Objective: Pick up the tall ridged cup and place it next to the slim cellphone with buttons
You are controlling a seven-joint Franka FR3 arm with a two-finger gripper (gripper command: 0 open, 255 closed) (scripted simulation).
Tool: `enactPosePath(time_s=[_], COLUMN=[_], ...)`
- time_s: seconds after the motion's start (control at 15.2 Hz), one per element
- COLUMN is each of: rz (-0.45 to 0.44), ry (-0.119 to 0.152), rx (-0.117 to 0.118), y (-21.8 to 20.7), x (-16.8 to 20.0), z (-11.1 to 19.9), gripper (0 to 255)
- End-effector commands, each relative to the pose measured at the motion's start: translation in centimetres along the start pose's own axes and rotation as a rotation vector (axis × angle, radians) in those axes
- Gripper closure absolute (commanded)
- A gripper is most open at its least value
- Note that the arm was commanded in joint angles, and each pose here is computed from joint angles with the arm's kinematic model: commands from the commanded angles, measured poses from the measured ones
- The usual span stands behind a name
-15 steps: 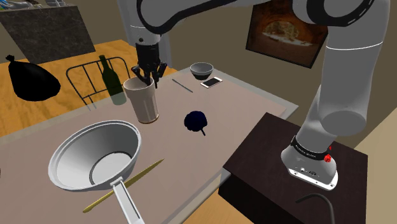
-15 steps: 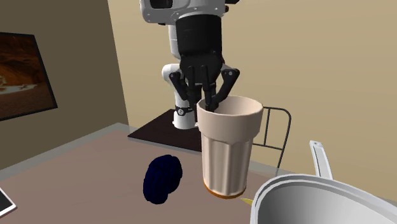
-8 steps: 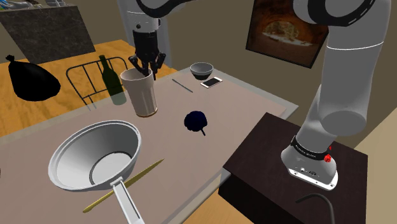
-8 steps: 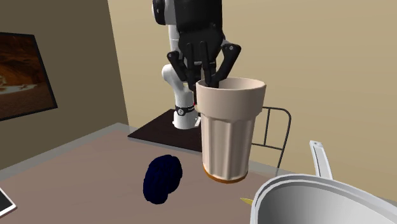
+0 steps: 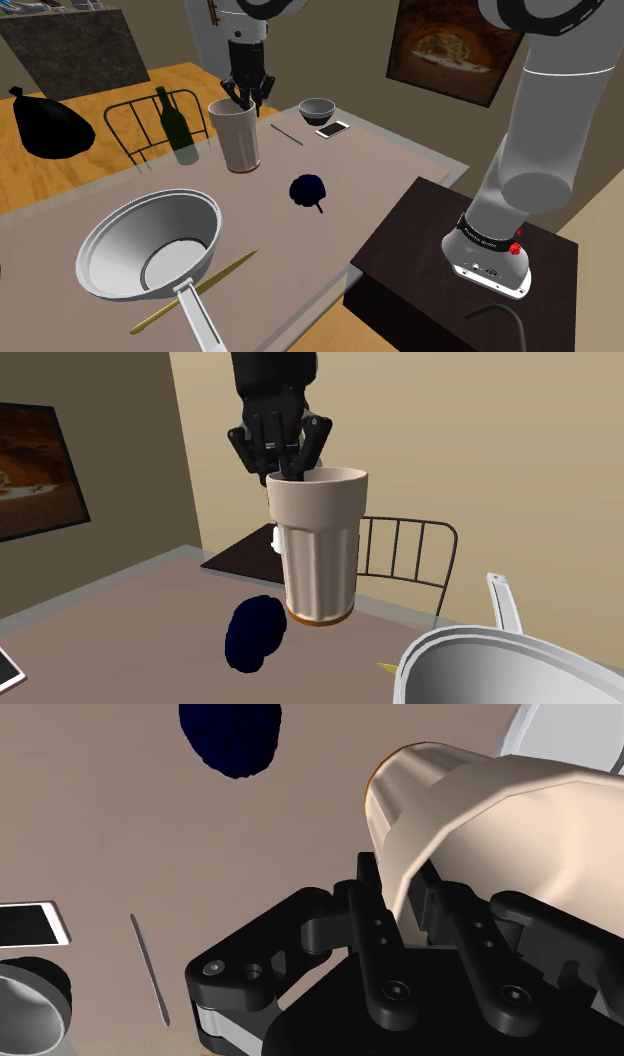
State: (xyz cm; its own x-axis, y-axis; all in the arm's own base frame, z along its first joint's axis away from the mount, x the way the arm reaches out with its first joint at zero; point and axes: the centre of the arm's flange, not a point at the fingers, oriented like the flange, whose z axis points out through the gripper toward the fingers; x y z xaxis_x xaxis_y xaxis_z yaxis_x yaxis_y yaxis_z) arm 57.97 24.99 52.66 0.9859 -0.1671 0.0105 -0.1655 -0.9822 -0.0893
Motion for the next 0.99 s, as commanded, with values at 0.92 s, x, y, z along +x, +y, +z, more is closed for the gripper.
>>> enactPosePath(time_s=[0.92], rz=[-0.001], ry=[0.001], rx=[0.001], y=[20.9], x=[3.2], z=[2.4], gripper=[255])
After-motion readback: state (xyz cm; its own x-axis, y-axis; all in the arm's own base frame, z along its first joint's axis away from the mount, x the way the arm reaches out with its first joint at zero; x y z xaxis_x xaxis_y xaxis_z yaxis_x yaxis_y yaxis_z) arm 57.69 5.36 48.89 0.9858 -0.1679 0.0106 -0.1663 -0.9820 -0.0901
